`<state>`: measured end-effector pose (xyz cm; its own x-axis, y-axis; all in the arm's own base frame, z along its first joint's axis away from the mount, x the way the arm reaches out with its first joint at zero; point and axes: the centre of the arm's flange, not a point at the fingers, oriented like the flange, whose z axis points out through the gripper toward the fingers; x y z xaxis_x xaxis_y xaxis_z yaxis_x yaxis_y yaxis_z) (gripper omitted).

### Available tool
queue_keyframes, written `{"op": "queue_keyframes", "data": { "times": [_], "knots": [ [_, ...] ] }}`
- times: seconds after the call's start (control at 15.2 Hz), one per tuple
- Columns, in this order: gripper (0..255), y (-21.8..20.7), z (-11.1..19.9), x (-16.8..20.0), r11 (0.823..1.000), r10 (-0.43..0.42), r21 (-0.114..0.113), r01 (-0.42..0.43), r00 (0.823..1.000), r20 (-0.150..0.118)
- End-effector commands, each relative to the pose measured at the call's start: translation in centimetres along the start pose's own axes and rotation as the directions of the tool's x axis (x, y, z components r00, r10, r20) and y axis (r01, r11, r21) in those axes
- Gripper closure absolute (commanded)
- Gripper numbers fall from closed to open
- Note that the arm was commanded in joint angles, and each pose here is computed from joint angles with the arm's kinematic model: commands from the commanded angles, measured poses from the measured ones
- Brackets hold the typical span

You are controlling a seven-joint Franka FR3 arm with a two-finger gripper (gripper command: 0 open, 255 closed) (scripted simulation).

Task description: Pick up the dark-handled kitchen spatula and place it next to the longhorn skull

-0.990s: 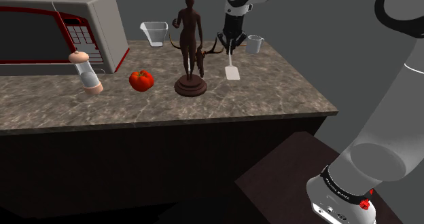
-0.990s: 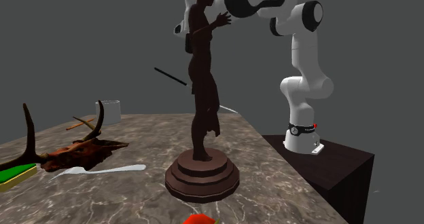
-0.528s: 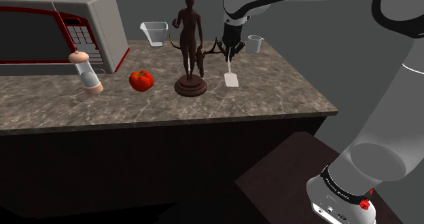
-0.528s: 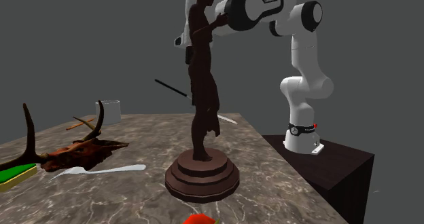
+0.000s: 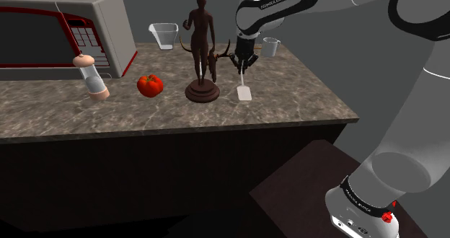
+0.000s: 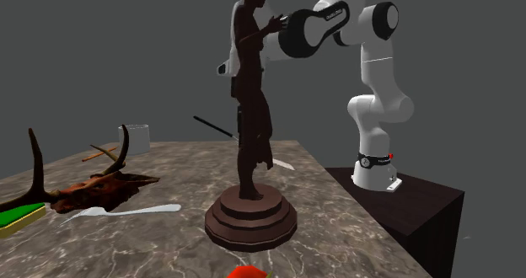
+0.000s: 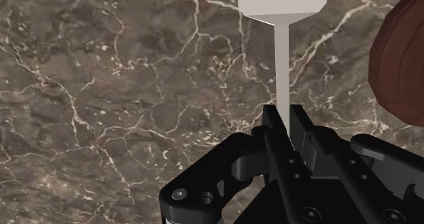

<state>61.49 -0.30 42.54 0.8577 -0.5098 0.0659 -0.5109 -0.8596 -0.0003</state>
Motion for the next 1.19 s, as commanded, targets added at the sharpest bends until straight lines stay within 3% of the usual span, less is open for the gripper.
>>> {"op": "queue_keyframes", "data": {
  "times": [0.0, 0.79, 1.12],
  "knots": [
    [255, 0.0, 0.9, 0.0, 1.000, 0.000, 0.000, 0.000, 1.000, 0.000],
    [255, 0.0, 7.5, -0.5, 1.000, 0.000, 0.000, 0.000, 1.000, 0.000],
    [255, 0.0, 7.5, -0.5, 1.000, 0.000, 0.000, 0.000, 1.000, 0.000]
  ]
}}
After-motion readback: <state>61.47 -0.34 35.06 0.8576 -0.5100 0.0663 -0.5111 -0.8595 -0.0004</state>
